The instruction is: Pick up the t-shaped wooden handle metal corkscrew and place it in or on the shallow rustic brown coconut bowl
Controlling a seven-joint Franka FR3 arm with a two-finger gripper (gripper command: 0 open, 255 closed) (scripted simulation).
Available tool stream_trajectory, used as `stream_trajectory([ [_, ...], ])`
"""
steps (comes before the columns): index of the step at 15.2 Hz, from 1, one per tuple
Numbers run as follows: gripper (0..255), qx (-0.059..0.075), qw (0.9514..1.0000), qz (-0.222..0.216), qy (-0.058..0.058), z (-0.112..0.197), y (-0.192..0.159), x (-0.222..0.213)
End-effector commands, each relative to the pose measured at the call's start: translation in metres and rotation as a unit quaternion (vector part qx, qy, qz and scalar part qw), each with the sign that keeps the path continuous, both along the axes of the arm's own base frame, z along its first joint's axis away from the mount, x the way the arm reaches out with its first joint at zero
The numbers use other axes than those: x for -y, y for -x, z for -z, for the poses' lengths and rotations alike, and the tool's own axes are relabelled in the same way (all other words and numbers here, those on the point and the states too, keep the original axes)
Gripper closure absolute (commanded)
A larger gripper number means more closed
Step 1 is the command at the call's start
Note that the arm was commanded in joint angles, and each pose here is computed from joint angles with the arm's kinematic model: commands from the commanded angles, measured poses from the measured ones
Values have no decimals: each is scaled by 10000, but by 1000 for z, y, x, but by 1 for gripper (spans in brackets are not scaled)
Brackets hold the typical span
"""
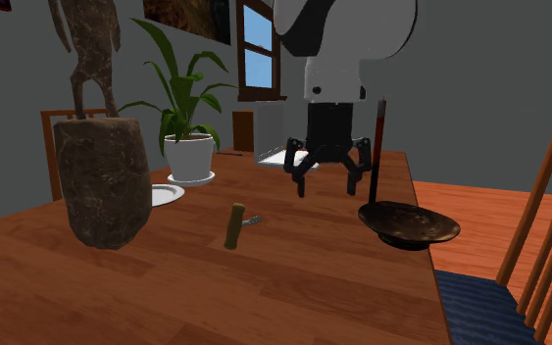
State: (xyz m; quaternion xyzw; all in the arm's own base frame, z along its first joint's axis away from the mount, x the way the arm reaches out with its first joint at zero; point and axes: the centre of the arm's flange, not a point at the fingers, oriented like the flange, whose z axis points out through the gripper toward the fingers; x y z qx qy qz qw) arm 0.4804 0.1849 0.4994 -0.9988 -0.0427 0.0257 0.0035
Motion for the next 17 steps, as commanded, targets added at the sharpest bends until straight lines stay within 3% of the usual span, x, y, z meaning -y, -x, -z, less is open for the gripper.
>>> stream_trajectory([
  [1, 0, -54, 10000, 25, -53, 10, -19, -18],
  [13, 0, -364, 9987, 141, -336, 61, -123, -126],
  [17, 0, -367, 9987, 142, -339, 77, -121, -128],
])
